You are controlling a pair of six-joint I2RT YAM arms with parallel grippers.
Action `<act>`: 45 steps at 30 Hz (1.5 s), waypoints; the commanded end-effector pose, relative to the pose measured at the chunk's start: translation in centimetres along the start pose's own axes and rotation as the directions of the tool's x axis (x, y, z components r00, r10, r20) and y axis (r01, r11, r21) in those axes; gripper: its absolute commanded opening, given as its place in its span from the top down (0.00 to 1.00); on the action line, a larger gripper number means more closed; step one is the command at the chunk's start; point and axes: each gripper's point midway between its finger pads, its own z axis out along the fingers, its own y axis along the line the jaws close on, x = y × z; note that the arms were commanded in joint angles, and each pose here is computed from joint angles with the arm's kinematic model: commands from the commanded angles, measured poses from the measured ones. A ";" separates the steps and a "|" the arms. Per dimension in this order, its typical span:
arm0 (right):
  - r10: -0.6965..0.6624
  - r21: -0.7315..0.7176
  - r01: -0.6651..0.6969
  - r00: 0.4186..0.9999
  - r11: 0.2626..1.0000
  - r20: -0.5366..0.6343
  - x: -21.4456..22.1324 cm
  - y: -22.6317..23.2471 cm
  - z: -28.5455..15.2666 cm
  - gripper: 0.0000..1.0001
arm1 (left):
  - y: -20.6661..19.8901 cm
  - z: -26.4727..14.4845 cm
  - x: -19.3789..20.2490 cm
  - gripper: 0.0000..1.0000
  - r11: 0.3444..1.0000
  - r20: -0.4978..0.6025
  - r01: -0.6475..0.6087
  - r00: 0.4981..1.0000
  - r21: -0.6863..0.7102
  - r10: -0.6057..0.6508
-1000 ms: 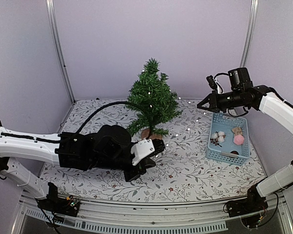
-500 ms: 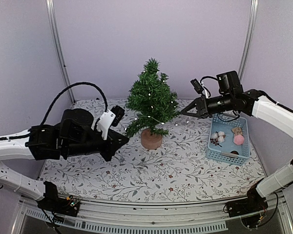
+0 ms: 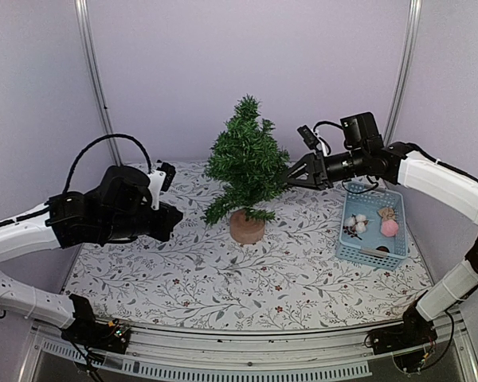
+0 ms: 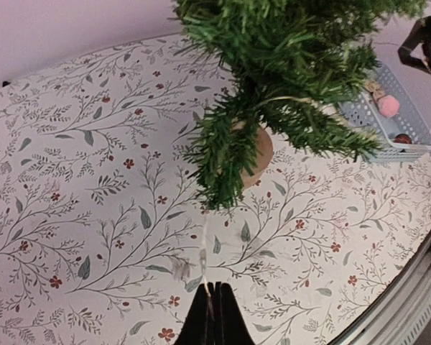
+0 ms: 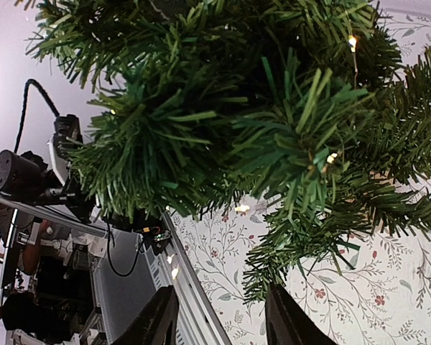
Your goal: Decorate the small christmas tree
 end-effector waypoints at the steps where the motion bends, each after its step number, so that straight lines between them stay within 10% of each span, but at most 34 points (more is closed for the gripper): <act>1: -0.035 -0.032 0.035 0.999 0.999 0.015 -0.9 1.0 0.1 0.53 | 2.3 1.2 2.2 1.00 0.997 -0.102 0.040 0.994 -0.065 -0.047; 26: -0.004 0.046 -0.003 0.988 0.999 0.156 -3.9 -0.3 -4.3 0.37 | 12.2 9.3 -6.2 1.00 0.969 -0.033 0.199 0.978 -0.148 -0.206; 38: 0.112 0.034 -0.124 0.964 0.992 0.242 -7.2 -3.7 -6.5 0.32 | 12.5 15.1 -14.6 1.00 0.993 0.096 -0.093 0.990 -0.068 0.099; 45: 0.288 0.028 -0.294 0.949 0.955 0.126 -2.0 -5.6 -4.1 0.33 | 11.8 15.1 -13.8 1.00 0.994 0.094 -0.113 0.989 0.001 0.112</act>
